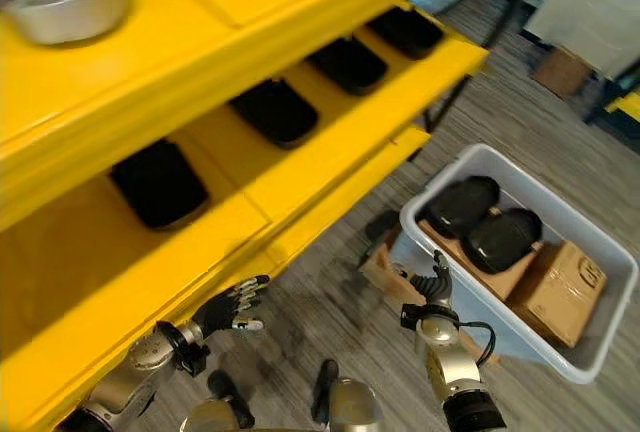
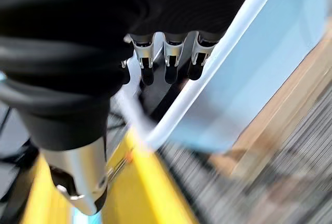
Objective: Move parts from the plastic box to the shelf.
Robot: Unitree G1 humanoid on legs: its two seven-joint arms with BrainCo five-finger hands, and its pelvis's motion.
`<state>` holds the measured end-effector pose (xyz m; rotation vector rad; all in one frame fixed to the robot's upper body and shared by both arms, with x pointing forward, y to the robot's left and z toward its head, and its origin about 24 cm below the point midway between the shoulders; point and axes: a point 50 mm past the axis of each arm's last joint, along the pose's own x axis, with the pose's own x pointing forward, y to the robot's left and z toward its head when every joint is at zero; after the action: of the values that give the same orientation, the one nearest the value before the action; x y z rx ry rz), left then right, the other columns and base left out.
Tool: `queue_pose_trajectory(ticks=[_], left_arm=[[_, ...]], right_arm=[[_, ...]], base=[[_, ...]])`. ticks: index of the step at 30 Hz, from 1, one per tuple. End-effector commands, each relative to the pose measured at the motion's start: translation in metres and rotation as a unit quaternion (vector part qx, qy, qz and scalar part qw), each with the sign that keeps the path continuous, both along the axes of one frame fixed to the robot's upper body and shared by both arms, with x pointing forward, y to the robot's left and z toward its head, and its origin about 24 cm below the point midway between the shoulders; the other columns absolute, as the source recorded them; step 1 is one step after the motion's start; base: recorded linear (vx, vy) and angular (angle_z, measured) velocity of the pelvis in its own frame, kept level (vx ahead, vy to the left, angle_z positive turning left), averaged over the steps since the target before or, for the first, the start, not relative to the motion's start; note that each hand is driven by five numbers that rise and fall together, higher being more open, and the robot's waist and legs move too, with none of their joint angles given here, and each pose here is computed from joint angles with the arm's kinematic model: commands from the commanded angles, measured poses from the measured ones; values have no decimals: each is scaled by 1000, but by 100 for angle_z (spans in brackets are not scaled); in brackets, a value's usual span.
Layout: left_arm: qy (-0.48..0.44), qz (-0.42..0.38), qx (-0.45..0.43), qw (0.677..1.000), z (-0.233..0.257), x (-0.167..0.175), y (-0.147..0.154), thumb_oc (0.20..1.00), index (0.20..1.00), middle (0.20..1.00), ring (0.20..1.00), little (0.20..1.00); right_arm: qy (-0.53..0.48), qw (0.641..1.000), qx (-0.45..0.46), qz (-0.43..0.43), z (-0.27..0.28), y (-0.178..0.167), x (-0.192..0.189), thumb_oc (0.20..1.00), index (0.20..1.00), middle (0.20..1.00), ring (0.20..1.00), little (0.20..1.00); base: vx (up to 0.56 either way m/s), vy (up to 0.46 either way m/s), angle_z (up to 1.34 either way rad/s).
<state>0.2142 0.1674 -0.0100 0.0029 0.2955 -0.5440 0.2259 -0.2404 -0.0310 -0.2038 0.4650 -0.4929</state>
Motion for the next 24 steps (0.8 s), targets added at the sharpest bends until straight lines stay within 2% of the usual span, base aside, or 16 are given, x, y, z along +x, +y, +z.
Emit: queue_pose_trajectory(ticks=[1,4,8,12,17,19,24], left_arm=[[-44,-23,-27,998,14,0,-8,1000,1000,1000,1000,1000],[-43,-11,-62,997,17,2,-7,1000,1000,1000,1000,1000],[-54,-25,-82,995,21,8,-20,1000,1000,1000,1000,1000],[-57,-43,-100,992,25,13,-35,1000,1000,1000,1000,1000],[-59,-33,-139,988,30,21,-51,1000,1000,1000,1000,1000],[-57,-16,-163,985,32,25,-54,1000,1000,1000,1000,1000],[-76,40,-152,985,33,30,-44,1000,1000,1000,1000,1000]], right_arm=[[-22,996,-65,-63,18,-32,-4,1000,1000,1000,1000,1000],[-14,988,-85,-126,13,-53,-24,1000,1000,1000,1000,1000],[-25,979,-99,-177,14,-68,-32,1000,1000,1000,1000,1000],[-48,974,-132,-178,22,-73,-30,1000,1000,1000,1000,1000],[-81,974,-158,-144,35,-71,-20,1000,1000,1000,1000,1000],[-98,975,-174,-100,42,-63,-11,1000,1000,1000,1000,1000],[-118,978,-171,-6,48,-40,9,1000,1000,1000,1000,1000]], base=[[20,-196,-50],[34,-279,-62],[4,-211,-8],[-16,-206,-8],[-10,-198,-13],[40,-171,-36],[41,-100,-88]])
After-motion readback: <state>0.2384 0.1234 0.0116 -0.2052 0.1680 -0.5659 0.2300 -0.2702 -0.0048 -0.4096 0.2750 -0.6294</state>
